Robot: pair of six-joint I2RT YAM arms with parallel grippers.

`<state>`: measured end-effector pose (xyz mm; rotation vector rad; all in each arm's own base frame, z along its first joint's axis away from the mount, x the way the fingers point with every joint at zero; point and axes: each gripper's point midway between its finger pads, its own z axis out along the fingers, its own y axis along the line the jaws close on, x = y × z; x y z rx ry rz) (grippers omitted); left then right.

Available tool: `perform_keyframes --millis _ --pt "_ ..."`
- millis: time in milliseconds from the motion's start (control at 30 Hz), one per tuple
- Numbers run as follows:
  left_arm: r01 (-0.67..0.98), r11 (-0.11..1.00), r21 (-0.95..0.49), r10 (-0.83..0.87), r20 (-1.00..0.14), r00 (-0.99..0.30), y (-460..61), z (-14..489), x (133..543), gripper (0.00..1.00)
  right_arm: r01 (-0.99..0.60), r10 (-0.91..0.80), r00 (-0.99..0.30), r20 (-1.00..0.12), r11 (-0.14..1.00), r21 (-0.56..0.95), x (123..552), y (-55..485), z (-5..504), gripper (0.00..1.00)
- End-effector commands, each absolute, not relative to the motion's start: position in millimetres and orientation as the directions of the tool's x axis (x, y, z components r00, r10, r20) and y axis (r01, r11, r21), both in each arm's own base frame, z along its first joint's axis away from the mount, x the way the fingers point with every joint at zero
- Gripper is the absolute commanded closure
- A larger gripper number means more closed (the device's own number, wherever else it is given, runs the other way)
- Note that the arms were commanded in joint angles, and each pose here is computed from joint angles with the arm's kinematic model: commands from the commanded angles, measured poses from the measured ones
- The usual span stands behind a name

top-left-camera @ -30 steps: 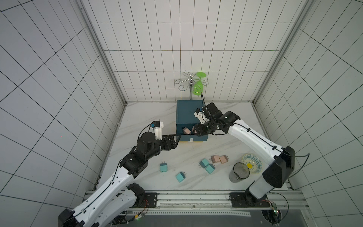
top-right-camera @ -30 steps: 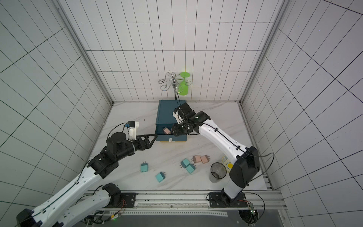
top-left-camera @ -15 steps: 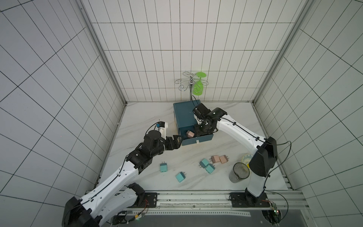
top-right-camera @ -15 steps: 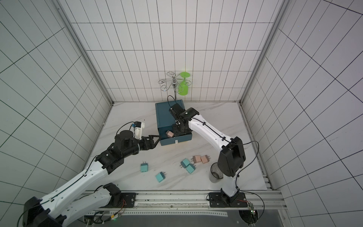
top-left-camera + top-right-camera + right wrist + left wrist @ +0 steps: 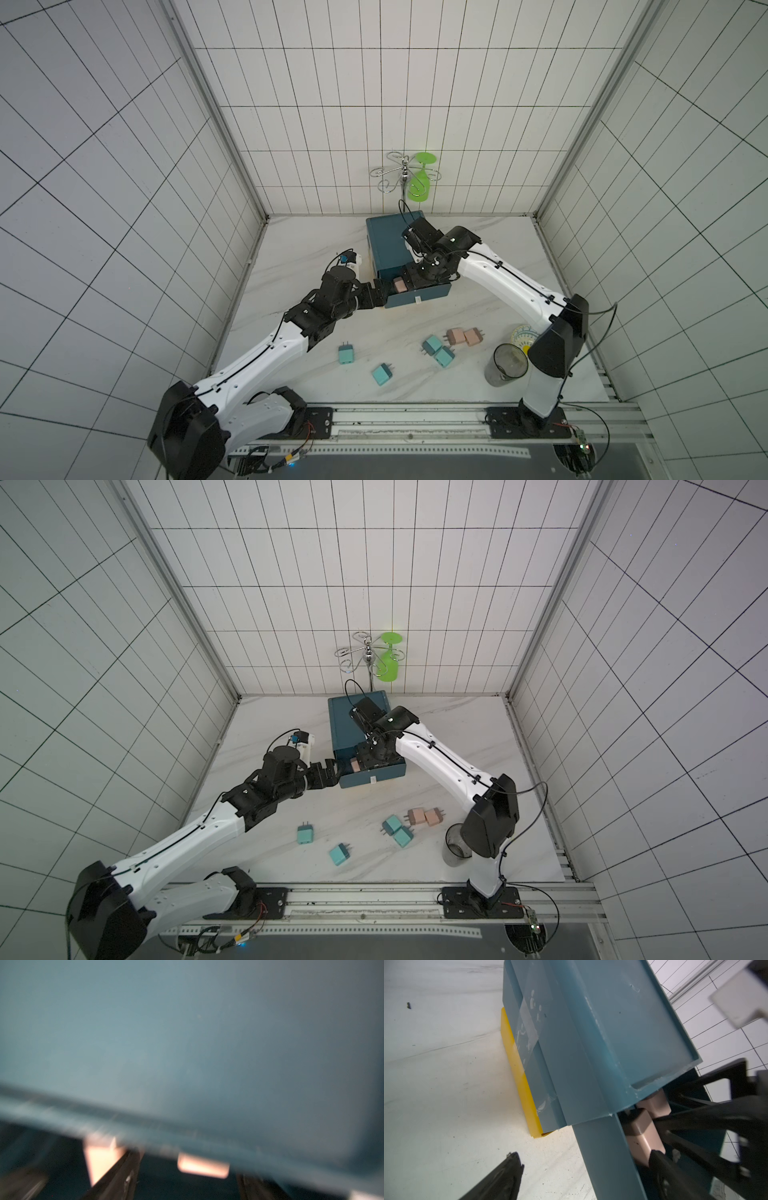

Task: Place the plugs into the drawer by color
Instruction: Place the plug in the drawer, then adjust the storage box at the center of the board, then pick up the plug from the center of the board.

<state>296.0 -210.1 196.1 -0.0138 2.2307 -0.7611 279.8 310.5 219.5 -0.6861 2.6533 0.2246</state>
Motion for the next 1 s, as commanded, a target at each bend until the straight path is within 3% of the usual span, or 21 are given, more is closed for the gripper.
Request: perform_keyframes --millis 0,133,467,667,800,967 --pt "0.18 0.877 -0.446 -0.209 -0.691 -0.692 -196.7 190.1 301.3 0.05 -0.478 -0.399 -0.792 -0.462 0.876 0.062 275.8 293.4 249.6 0.21" --pt "0.124 0.903 -0.411 -0.232 -0.71 -0.665 -181.0 187.6 307.8 0.13 -0.485 -0.397 -0.793 -0.462 0.87 0.085 274.8 286.3 252.5 0.23" --pt "0.043 0.92 -0.39 -0.273 -0.715 -0.644 -156.7 192.8 323.1 0.13 -0.468 -0.318 -0.749 -0.582 0.875 0.124 237.0 239.6 276.4 0.22" --pt "0.157 0.87 -0.468 -0.249 -0.691 -0.679 -180.1 206.7 312.6 0.1 -0.412 -0.269 -0.769 -0.579 0.902 0.129 231.6 207.3 252.0 0.21" --pt "0.225 0.836 -0.501 -0.289 -0.749 -0.596 -174.7 240.4 298.6 0.06 -0.39 -0.27 -0.794 -0.545 0.913 0.116 233.7 194.6 232.2 0.21" --pt "0.314 0.762 -0.566 -0.367 -0.777 -0.511 -169.4 273.5 274.4 0.03 -0.542 -0.443 -0.728 -0.523 0.839 0.044 239.1 201.5 226.5 0.19"
